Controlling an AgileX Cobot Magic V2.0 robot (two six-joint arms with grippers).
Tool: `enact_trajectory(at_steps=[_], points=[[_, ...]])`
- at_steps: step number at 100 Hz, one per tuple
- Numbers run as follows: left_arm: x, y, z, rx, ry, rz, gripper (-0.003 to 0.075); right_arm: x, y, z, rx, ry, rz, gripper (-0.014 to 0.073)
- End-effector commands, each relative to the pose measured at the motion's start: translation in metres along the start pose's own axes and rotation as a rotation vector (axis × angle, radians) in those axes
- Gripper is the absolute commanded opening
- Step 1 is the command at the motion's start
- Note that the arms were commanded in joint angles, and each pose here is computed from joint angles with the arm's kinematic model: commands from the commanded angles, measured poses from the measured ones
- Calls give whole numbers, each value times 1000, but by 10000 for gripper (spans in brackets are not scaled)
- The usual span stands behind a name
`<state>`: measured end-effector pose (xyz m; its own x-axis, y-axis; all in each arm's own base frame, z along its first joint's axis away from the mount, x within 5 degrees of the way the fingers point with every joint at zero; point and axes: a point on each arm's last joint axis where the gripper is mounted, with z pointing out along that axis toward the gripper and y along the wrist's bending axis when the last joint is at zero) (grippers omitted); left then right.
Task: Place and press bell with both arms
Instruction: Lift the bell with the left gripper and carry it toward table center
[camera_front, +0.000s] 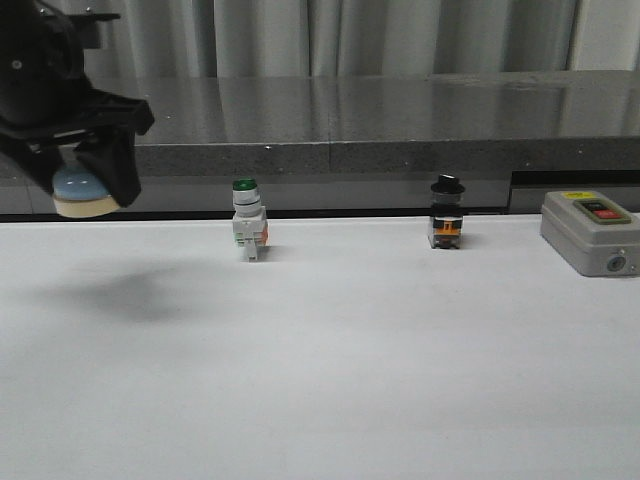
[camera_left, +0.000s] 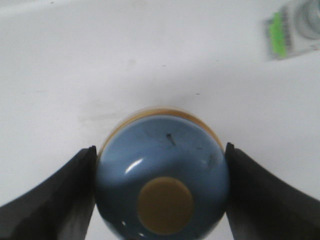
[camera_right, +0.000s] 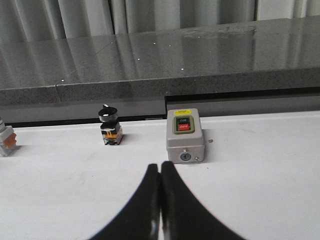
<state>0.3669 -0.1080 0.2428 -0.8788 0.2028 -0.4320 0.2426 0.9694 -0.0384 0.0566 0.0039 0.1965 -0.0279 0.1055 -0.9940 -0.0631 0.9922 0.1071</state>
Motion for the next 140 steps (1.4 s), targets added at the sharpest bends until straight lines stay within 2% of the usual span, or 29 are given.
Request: enact_trajectory(at_steps=[1, 35, 62, 85, 126, 133, 140], points=[[-8, -26, -35, 42, -101, 52, 133, -13, 1, -3, -1, -116, -15, -60], [-7, -118, -31, 165, -144, 249, 133, -13, 1, -3, -1, -116, -15, -60], [-10, -166, 5, 223, -97, 303, 133, -13, 1, -3, -1, -116, -15, -60], [-10, -181, 34, 245, -52, 295, 133, -13, 1, -3, -1, -116, -15, -60], [1, -184, 70, 228, 19, 298, 140, -13, 1, -3, -1, -116, -15, -60], [1, -184, 71, 228, 23, 297, 158, -13, 1, -3, -1, -116, -15, -60], [2, -184, 72, 227, 29, 298, 218, -13, 1, -3, -1, -116, -15, -60]])
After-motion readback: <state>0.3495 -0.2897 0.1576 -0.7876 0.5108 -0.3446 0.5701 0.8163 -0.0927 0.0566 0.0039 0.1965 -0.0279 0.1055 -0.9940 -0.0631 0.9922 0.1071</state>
